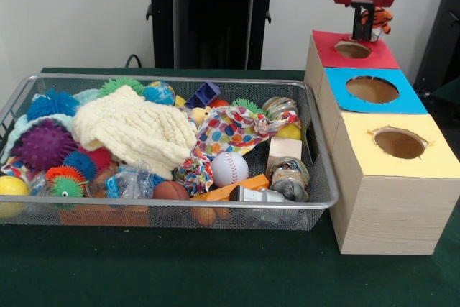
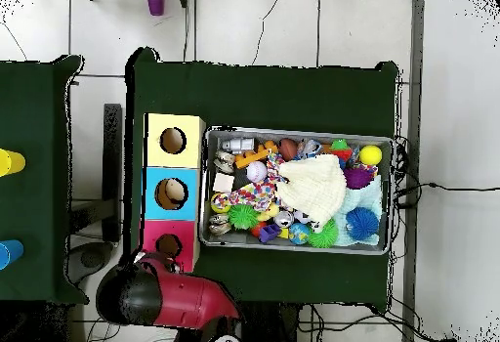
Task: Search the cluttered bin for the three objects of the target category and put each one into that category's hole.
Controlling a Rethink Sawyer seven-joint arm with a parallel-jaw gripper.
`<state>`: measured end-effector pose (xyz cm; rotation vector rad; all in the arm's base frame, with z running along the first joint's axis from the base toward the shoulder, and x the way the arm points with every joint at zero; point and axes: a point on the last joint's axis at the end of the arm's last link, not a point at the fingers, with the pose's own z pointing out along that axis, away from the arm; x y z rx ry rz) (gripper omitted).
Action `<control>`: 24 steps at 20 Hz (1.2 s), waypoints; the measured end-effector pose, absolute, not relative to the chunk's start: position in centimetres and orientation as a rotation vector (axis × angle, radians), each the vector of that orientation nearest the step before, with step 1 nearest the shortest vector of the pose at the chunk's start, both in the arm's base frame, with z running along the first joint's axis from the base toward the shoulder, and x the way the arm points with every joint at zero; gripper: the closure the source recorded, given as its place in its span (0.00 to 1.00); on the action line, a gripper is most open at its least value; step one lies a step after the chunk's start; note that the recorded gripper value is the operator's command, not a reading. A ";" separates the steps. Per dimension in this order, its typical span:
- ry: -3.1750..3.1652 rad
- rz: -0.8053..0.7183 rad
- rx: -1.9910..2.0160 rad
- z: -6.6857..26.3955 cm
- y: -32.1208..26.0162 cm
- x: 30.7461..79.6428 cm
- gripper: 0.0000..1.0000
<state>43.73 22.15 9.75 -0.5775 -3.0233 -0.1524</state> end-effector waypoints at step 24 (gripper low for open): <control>-3.082 -0.108 -0.659 10.5 19.7 47.6 1.00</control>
